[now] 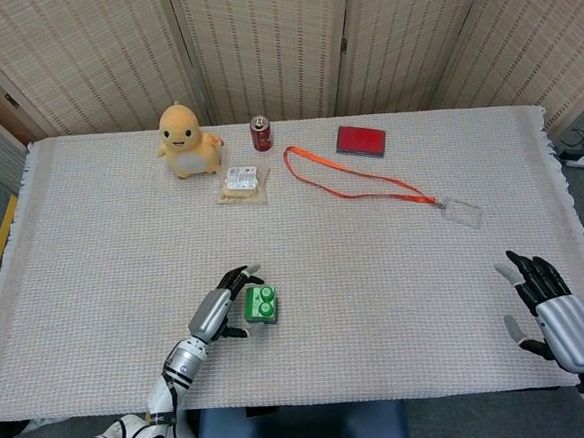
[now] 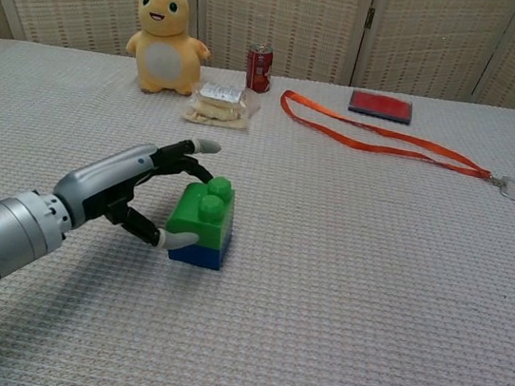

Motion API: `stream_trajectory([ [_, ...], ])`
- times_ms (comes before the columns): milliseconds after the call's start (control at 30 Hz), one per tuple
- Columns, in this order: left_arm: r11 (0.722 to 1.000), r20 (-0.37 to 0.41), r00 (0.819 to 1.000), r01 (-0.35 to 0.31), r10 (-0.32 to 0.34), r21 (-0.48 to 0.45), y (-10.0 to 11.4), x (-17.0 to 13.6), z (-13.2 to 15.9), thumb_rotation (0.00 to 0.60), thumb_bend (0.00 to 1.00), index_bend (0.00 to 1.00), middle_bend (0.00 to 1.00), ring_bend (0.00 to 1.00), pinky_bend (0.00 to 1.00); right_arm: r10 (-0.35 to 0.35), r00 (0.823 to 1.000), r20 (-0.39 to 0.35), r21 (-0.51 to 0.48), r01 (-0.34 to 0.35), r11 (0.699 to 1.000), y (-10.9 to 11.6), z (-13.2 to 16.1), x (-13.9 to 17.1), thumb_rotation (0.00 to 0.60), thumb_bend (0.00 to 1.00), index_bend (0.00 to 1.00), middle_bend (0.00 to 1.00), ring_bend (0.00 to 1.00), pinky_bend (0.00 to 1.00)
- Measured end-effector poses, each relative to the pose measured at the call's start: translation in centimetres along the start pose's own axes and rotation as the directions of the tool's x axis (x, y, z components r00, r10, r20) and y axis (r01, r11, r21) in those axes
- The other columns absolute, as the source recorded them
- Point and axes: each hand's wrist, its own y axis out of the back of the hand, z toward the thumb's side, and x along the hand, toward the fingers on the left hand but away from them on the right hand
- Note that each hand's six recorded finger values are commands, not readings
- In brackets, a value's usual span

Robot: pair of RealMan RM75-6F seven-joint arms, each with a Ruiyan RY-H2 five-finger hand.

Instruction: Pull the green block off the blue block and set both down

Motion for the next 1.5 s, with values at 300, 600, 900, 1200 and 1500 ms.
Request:
stream_trajectory([
  [300,0.999,-0.003,1.0,-0.019,0.019,-0.028,-0.6,0.4,-0.2,0.6,0.3,0.16,0.38,0.06,0.0,0.001,1.0,0.007,0.002,-0.001,1.0,0.0,-0.2,-0.1,0.6,0.52,0.0,0.0,0.0,0.0],
  [600,0.995,0.008,0.997,-0.081,0.081,-0.058,-0.4,0.5,-0.1,0.6,0.32,0.28,0.54,0.14,0.0,0.014,1.0,0.008,0.006,-0.014,1.0,-0.3,-0.2,-0.3,0.6,0.52,0.0,0.0,0.0,0.0],
  [900,0.983,0.015,0.99,-0.137,0.14,-0.121,0.2,-0.3,0.2,0.6,0.36,0.45,0.69,0.2,0.0,0.061,0.998,-0.014,0.005,-0.061,0.998,-1.6,0.3,-0.8,0.6,0.52,0.0,0.0,0.0,0.0],
  [1200,0.975,0.036,0.987,-0.151,0.159,-0.165,1.1,-1.8,1.7,0.6,0.38,0.49,0.72,0.21,0.0,0.159,0.982,-0.101,-0.195,-0.176,0.965,-4.4,1.3,-3.0,0.6,0.52,0.0,0.0,0.0,0.0],
  [1500,0.961,0.047,0.984,-0.159,0.173,-0.224,2.3,-2.9,4.2,0.6,0.39,0.48,0.72,0.21,0.0,0.209,0.943,-0.26,-0.544,-0.322,0.775,-7.8,4.8,-6.9,0.6,0.52,0.0,0.0,0.0,0.0],
])
